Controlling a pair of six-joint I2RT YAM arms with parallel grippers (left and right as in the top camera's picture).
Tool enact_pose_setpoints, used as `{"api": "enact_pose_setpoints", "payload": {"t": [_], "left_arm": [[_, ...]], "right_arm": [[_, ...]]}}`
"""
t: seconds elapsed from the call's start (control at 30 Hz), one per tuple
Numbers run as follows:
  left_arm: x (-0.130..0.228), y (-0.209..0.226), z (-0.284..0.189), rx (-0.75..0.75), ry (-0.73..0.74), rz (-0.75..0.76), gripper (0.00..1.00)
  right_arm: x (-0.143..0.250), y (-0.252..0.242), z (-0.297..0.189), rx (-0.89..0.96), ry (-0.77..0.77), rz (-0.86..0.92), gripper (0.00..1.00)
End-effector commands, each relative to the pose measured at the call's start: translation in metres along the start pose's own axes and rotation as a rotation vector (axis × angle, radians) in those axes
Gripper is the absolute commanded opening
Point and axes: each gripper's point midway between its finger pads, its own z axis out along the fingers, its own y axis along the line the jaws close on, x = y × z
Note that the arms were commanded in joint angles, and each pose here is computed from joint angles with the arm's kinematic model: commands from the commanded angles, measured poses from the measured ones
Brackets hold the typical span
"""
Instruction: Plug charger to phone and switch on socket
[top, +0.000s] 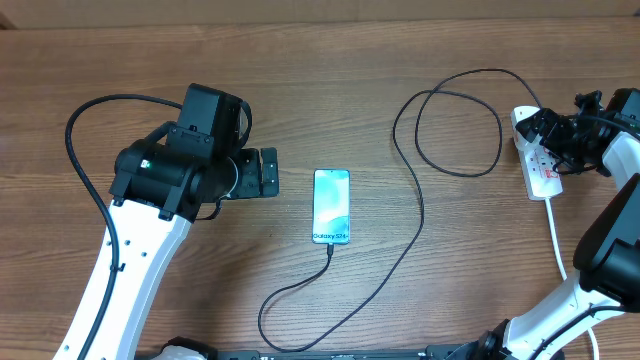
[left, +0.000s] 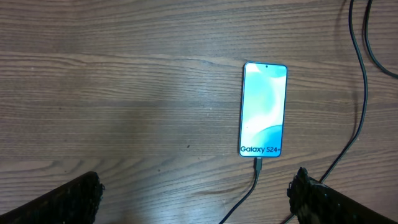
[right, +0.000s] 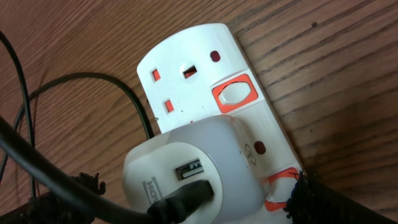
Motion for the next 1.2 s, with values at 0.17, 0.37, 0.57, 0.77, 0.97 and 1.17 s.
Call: {"api": "enact_pose_setpoints", "payload": {"t": [0.17, 0.37, 0.57, 0.77, 0.97, 1.17], "left_arm": [[-0.0069, 0.0022, -0.0031, -0.01, -0.02, 0.016, 1.0], [-0.0069, 0.0022, -0.0031, -0.01, -0.02, 0.016, 0.99], [-0.0069, 0.0022, -0.0031, -0.01, -0.02, 0.016, 1.0], [-0.0069, 0.0022, -0.0031, -0.01, -0.02, 0.016, 1.0], [-0.0069, 0.0022, -0.0031, -0.01, -0.02, 0.015, 1.0], [-0.0069, 0.0022, -0.0031, -0.01, -0.02, 0.015, 1.0]], "right_arm": [[0.0213, 0.0383, 0.0107, -0.16, 0.08, 0.003, 1.0], [0.0234, 0.0425, 0.0098, -0.185, 0.088, -0.006, 1.0], [0.0236, 0.0425, 0.0098, -0.185, 0.089, -0.006, 1.0], [0.0243, 0.0423, 0.0099, -0.184, 0.091, -0.005, 1.0], [0.0248, 0.0423, 0.0098, -0.184, 0.093, -0.003, 1.0], [0.0236, 0.0387, 0.0104, -0.16, 0.095, 0.077, 1.0]]}}
